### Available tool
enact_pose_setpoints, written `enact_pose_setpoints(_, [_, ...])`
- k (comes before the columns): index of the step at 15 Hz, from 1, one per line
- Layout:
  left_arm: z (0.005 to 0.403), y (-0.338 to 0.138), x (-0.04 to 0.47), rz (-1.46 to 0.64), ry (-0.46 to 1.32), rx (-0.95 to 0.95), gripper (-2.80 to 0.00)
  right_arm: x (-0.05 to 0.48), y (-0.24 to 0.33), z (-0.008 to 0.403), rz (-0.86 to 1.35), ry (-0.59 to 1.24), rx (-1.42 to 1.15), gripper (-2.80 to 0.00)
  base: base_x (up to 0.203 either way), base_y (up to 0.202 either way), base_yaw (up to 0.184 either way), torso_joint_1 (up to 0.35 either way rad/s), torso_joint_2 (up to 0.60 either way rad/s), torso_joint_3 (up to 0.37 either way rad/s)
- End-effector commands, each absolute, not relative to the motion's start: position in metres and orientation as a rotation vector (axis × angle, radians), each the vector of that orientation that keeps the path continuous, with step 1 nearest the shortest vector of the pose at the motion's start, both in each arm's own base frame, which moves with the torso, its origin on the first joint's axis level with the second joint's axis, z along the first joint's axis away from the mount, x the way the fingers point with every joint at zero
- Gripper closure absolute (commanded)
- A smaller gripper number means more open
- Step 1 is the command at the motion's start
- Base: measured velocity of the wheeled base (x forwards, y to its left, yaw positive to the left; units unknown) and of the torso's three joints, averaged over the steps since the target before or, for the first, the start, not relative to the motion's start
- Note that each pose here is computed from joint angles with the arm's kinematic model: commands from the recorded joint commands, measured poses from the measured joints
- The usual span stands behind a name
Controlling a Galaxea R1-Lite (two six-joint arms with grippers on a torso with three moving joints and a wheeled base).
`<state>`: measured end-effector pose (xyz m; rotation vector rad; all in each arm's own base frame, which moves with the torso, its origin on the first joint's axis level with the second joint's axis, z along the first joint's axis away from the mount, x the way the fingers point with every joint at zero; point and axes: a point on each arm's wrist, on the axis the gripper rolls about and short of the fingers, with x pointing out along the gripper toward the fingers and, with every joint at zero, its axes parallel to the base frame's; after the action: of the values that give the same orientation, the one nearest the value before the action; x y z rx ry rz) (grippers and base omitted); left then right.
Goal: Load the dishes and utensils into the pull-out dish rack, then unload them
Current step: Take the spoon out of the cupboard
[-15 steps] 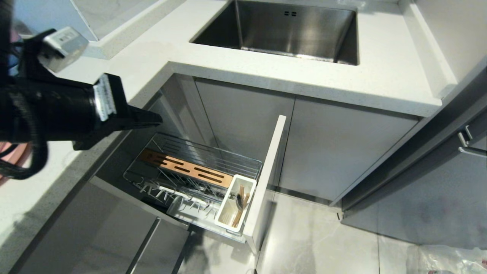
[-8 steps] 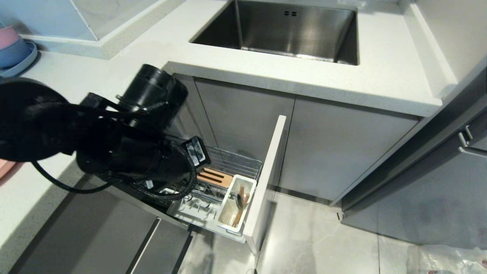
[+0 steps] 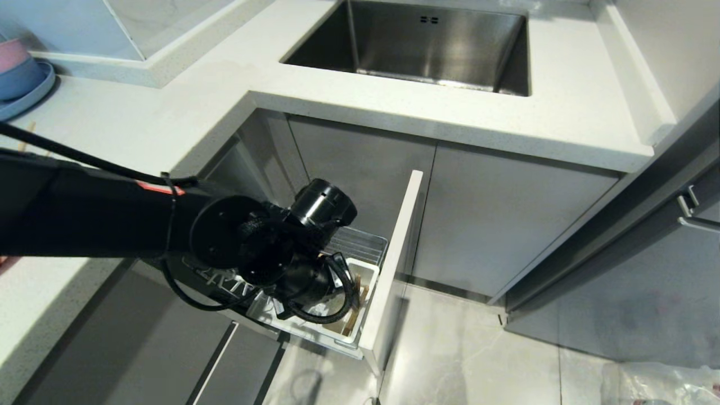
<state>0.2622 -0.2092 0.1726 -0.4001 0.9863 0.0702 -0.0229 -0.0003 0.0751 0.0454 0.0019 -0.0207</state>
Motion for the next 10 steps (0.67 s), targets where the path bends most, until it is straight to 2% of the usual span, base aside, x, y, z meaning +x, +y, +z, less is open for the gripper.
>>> enact_pose_setpoints(1, [0.155, -0.214, 0.270, 0.095, 1.020, -0.381, 0.00, -0.023, 0.000, 0.075, -0.022, 0.004, 0.044, 0.00, 0.000, 0.000, 0.000, 0.000, 0.00, 0.000])
enact_pose_setpoints(10, [0.143, -0.225, 0.292, 0.062, 1.028, -0.422, 0.00, -0.023, 0.000, 0.075, -0.020, 0.004, 0.044, 0.00, 0.000, 0.000, 0.000, 0.000, 0.00, 0.000])
